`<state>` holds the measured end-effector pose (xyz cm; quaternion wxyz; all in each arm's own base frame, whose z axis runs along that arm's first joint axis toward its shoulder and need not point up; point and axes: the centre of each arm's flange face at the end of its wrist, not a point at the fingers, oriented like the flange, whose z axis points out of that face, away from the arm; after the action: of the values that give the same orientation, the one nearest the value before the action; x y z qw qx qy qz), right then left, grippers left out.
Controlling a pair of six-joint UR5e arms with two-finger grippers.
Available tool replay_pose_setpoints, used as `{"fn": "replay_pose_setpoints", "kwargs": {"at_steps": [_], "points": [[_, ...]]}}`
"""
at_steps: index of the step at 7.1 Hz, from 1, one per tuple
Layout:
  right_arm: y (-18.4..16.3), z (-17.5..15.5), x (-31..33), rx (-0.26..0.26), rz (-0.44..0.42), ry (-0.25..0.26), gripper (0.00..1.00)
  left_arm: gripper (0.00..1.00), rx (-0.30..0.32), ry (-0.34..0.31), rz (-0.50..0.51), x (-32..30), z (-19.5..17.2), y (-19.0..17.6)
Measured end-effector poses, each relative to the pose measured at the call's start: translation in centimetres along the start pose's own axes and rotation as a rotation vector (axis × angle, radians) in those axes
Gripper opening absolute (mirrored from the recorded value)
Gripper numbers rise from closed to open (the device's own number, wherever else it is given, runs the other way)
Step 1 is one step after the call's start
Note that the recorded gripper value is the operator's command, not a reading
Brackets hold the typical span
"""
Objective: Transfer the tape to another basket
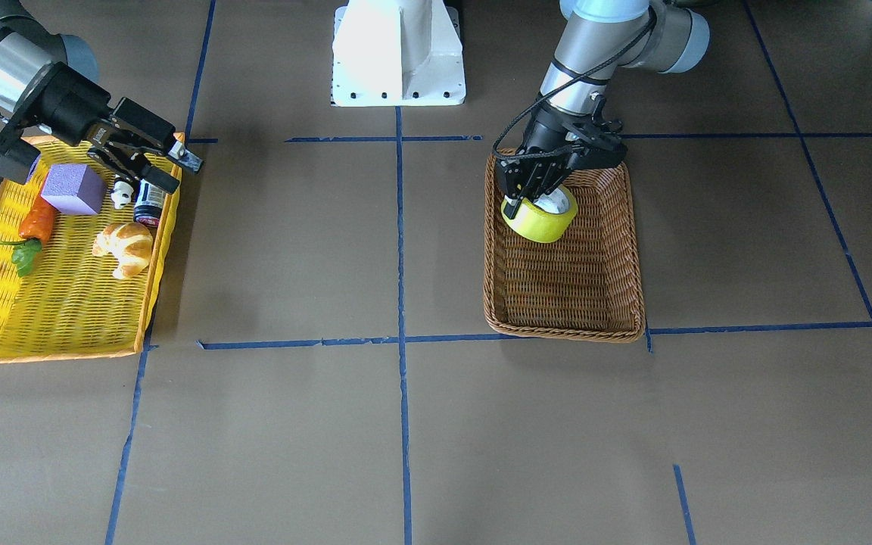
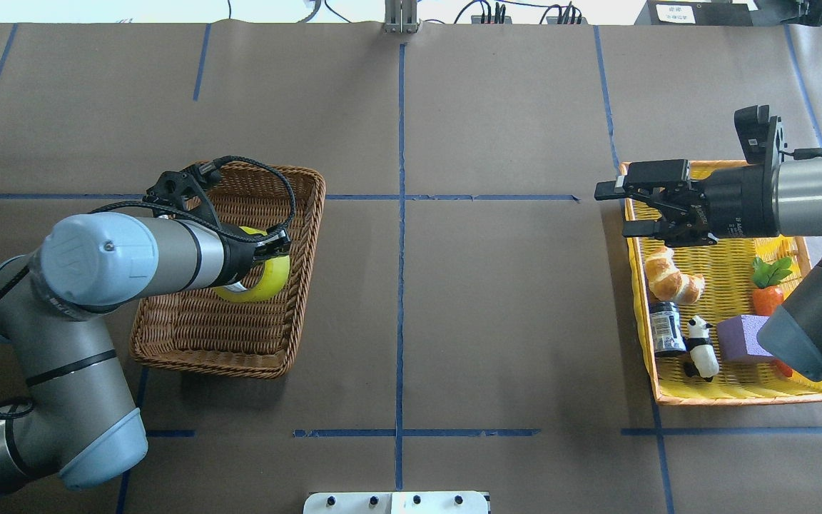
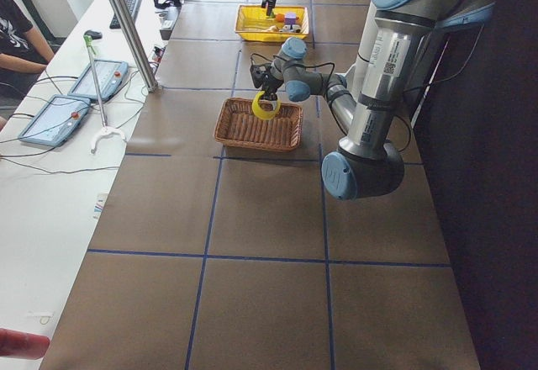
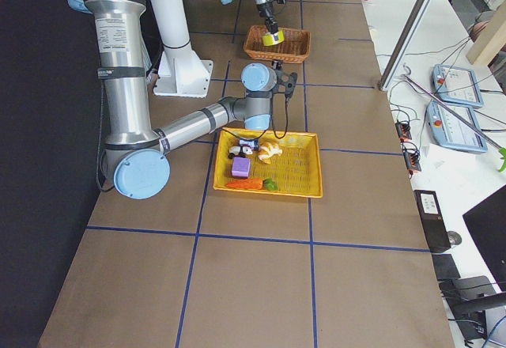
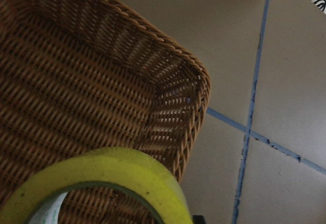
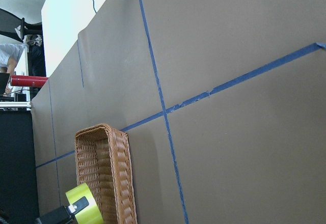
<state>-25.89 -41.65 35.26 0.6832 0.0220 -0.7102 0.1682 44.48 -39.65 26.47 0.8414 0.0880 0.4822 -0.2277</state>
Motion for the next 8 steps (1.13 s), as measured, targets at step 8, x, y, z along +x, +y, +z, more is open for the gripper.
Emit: {"fn": "replay_pose_setpoints", "kwargs": {"at_steps": [8], "points": [[-1.1,0.8,1.1,0.023,0.023,0.044,1.00,0.06,-0.027,-0.281,0.258,-0.7,4.9,-0.8]]}}
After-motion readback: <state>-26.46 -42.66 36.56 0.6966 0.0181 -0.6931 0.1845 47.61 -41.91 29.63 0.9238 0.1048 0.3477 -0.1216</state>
